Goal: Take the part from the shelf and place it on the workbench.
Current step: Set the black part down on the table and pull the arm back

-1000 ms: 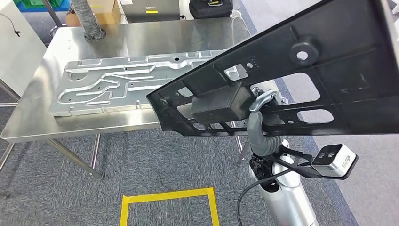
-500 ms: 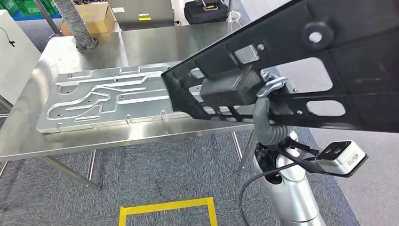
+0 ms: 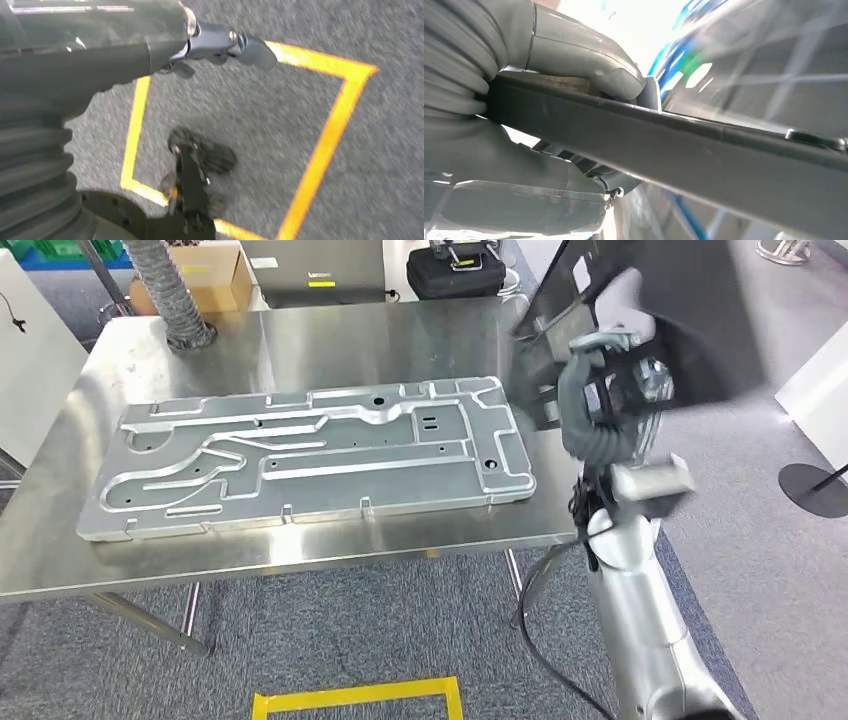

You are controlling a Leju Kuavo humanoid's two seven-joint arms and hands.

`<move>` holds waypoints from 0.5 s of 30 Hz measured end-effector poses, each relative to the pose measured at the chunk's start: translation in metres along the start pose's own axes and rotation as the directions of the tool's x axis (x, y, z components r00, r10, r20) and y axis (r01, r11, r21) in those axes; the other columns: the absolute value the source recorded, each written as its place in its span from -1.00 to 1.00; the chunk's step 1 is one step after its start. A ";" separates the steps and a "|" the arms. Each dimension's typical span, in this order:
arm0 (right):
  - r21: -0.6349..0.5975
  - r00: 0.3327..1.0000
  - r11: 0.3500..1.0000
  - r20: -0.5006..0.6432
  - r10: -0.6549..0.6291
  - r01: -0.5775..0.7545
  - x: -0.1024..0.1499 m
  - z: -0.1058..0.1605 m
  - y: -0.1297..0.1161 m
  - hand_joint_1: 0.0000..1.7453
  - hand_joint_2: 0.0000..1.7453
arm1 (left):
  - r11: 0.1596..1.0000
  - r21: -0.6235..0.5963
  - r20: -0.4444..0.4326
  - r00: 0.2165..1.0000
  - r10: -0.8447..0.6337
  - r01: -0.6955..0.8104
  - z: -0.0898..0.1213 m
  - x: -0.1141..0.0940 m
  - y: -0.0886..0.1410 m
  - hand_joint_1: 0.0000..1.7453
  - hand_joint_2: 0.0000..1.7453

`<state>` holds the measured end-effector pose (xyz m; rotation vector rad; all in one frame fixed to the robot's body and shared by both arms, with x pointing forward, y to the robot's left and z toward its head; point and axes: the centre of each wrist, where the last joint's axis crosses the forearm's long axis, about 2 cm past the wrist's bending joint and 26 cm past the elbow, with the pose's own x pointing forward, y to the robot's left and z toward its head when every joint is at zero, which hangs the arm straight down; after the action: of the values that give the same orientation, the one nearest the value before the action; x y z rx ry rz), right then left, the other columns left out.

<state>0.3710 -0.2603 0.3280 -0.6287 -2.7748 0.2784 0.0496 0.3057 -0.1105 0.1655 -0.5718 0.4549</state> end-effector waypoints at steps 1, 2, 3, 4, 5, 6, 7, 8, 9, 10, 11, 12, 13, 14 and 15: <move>0.009 0.993 0.993 -0.018 0.117 -0.117 -0.008 -0.007 0.000 1.00 1.00 | 1.000 0.000 0.003 1.000 0.002 -0.002 0.000 0.000 -0.001 -1.00 1.00; 0.030 0.972 0.972 -0.037 0.234 -0.233 -0.016 -0.014 0.000 1.00 1.00 | 1.000 -0.001 0.007 1.000 0.003 -0.003 0.000 0.001 -0.001 -1.00 1.00; 0.061 0.938 0.938 -0.056 0.343 -0.340 -0.024 -0.021 0.001 1.00 1.00 | 1.000 -0.001 0.011 1.000 0.003 -0.003 0.000 0.001 -0.001 -1.00 1.00; 0.107 0.890 0.890 -0.068 0.451 -0.443 -0.033 -0.029 0.003 1.00 1.00 | 1.000 -0.002 0.014 1.000 0.002 -0.002 0.000 0.001 -0.001 -1.00 1.00; 0.163 0.832 0.829 -0.068 0.550 -0.534 -0.041 -0.037 0.006 1.00 1.00 | 1.000 -0.004 0.017 1.000 0.000 0.000 0.000 0.001 -0.001 -1.00 1.00; 0.219 0.773 0.763 -0.055 0.632 -0.608 -0.049 -0.047 0.009 1.00 1.00 | 1.000 -0.006 0.020 1.000 -0.001 0.001 0.000 0.001 -0.002 -1.00 1.00; 0.275 0.714 0.692 -0.030 0.700 -0.667 -0.056 -0.056 0.013 1.00 1.00 | 1.000 -0.009 0.022 1.000 -0.002 0.002 0.000 0.001 -0.002 -1.00 1.00; 0.327 0.662 0.626 0.001 0.749 -0.708 -0.062 -0.064 0.019 1.00 1.00 | 1.000 -0.013 0.025 1.000 -0.004 0.004 0.000 0.001 -0.003 -1.00 1.00; 0.374 0.622 0.567 0.034 0.782 -0.734 -0.067 -0.070 0.026 1.00 1.00 | 1.000 -0.017 0.026 1.000 -0.005 0.005 0.000 0.001 -0.003 -1.00 1.00; 0.423 0.591 0.512 0.073 0.803 -0.748 -0.071 -0.073 0.036 1.00 1.00 | 1.000 -0.020 0.028 1.000 -0.006 0.007 0.000 0.001 -0.003 -1.00 1.00; 0.471 0.571 0.462 0.113 0.813 -0.751 -0.074 -0.074 0.046 1.00 1.00 | 1.000 -0.023 0.029 1.000 -0.007 0.008 0.000 0.001 -0.003 -1.00 1.00; 0.515 0.560 0.418 0.153 0.814 -0.748 -0.075 -0.073 0.057 1.00 1.00 | 1.000 -0.025 0.030 1.000 -0.007 0.008 0.000 0.001 -0.003 -1.00 1.00; 0.556 0.558 0.378 0.193 0.807 -0.740 -0.076 -0.071 0.068 1.00 1.00 | 1.000 -0.026 0.032 0.999 -0.007 0.008 0.000 0.001 -0.003 -1.00 1.00; 0.590 0.562 0.346 0.228 0.795 -0.729 -0.075 -0.068 0.077 1.00 1.00 | 1.000 -0.026 0.033 0.999 -0.008 0.009 0.000 0.001 -0.004 -1.00 1.00; 0.623 0.572 0.318 0.260 0.778 -0.714 -0.073 -0.065 0.087 1.00 1.00 | 1.000 -0.027 0.033 0.999 -0.010 0.011 0.000 0.001 -0.004 -1.00 1.00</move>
<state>0.4884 -0.2079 0.3515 -1.6079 -1.7919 1.3463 0.0526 0.3031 -0.1102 0.1503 -0.6091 0.4351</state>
